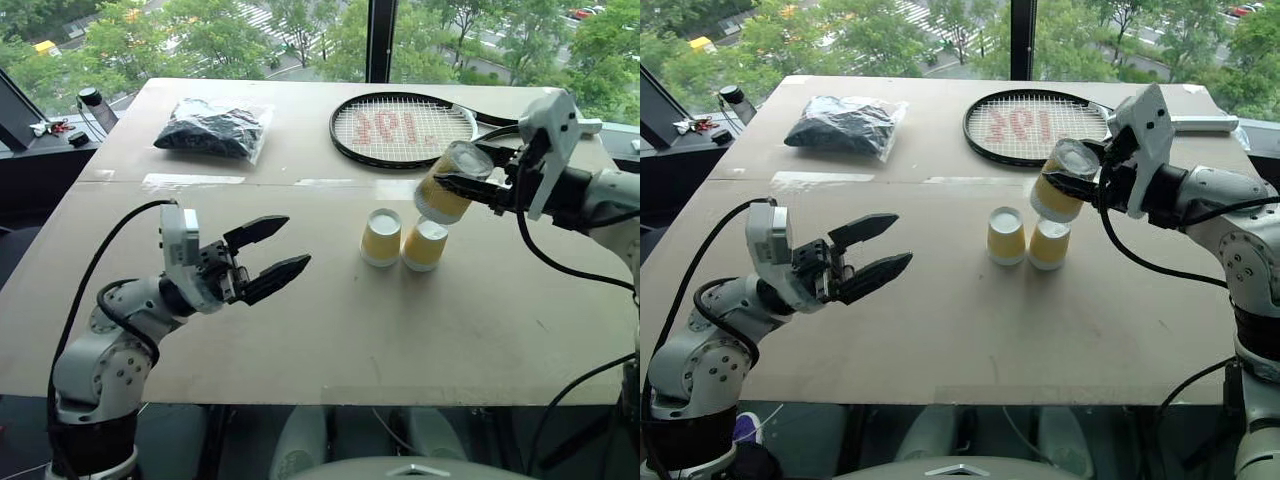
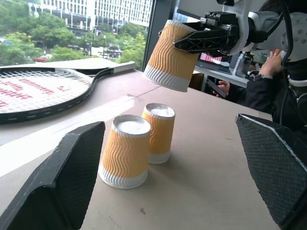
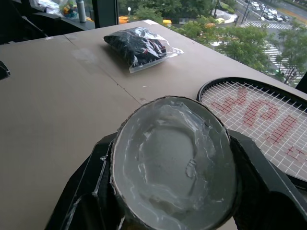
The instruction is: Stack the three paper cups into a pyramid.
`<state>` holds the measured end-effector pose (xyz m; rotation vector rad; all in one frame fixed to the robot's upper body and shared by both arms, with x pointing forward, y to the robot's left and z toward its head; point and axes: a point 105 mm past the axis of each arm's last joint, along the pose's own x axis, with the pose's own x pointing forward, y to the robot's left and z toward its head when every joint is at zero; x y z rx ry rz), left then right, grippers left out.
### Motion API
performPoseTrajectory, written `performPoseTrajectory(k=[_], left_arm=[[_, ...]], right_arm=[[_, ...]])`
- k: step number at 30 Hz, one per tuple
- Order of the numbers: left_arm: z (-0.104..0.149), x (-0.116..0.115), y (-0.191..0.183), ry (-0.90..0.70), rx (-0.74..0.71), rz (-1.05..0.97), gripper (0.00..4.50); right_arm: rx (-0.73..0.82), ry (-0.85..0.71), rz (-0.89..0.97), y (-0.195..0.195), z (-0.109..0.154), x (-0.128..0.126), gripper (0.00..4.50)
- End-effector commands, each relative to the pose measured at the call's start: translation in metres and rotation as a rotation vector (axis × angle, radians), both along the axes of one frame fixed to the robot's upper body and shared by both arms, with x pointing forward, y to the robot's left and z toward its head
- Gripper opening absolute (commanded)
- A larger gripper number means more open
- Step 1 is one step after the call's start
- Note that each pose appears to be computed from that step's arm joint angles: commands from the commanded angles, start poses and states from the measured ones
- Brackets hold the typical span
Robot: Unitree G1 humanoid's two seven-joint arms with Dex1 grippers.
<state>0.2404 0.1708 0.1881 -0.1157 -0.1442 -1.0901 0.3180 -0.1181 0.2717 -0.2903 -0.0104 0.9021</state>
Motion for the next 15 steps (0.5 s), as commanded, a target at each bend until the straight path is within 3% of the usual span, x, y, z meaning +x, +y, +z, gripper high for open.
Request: performPoseTrajectory(k=[1,15], left_arm=[[0.005,-0.013,0.014,-0.027,-0.005,-0.015,4.5],[-0.003,-0.039,0.023,0.013,-0.005,0.043,4.5]], right_arm=[[-0.039,0.001,0.058,0.011,0.007,0.004,2.14],[-0.122,0.045,0.132,0.027,-0.018,0.017,2.14]])
